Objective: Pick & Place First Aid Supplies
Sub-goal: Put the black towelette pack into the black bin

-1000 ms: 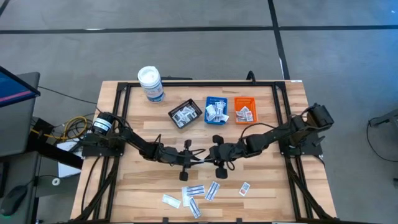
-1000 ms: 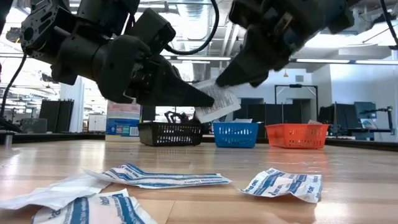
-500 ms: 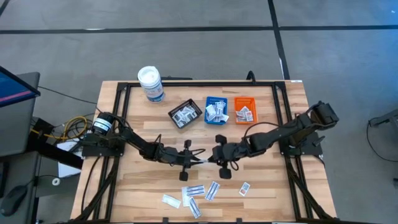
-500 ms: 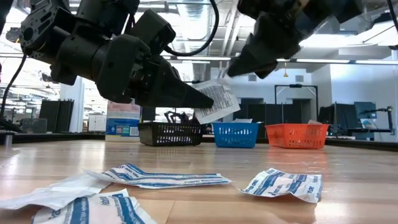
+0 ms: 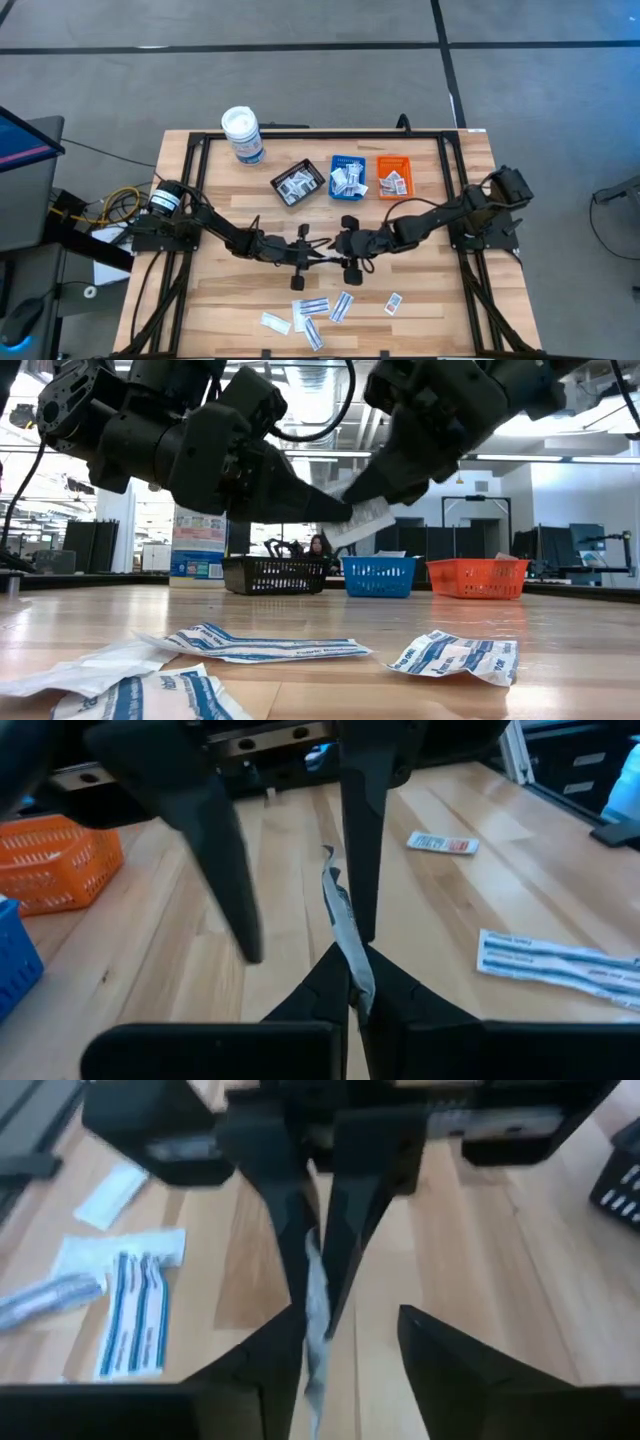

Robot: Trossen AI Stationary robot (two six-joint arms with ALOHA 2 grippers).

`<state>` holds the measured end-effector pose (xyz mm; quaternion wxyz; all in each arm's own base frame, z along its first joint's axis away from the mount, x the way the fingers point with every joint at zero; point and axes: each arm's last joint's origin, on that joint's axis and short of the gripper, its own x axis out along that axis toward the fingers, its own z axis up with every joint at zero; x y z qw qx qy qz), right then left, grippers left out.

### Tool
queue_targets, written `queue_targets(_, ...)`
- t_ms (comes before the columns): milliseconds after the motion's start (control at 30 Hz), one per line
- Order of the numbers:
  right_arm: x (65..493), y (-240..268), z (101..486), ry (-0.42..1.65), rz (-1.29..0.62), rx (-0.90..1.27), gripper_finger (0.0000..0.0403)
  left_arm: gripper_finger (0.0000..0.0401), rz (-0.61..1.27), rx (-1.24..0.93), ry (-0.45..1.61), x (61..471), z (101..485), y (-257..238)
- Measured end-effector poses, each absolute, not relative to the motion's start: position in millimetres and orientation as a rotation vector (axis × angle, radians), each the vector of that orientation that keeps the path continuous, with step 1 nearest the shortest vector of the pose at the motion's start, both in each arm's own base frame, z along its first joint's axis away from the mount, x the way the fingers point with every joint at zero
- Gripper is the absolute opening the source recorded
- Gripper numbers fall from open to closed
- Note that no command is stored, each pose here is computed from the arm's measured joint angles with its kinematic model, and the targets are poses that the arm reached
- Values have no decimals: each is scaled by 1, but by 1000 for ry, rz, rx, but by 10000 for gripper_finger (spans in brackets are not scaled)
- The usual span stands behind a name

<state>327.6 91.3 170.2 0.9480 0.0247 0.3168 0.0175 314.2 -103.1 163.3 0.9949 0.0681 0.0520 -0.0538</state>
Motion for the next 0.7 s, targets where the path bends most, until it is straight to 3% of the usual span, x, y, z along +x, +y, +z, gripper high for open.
queue_targets(200, 327, 87, 177, 633, 30, 60, 154, 10, -104, 141, 113, 314, 162, -103)
queue_targets(333, 326, 88, 177, 640, 53, 65, 107, 8, -108, 146, 125, 312, 160, -103)
queue_targets(467, 326, 87, 176, 652, 60, 44, 22, 11, -99, 147, 125, 312, 160, -102)
queue_targets(700, 325, 87, 176, 656, 65, 28, 5, 11, -98, 140, 125, 313, 160, -101)
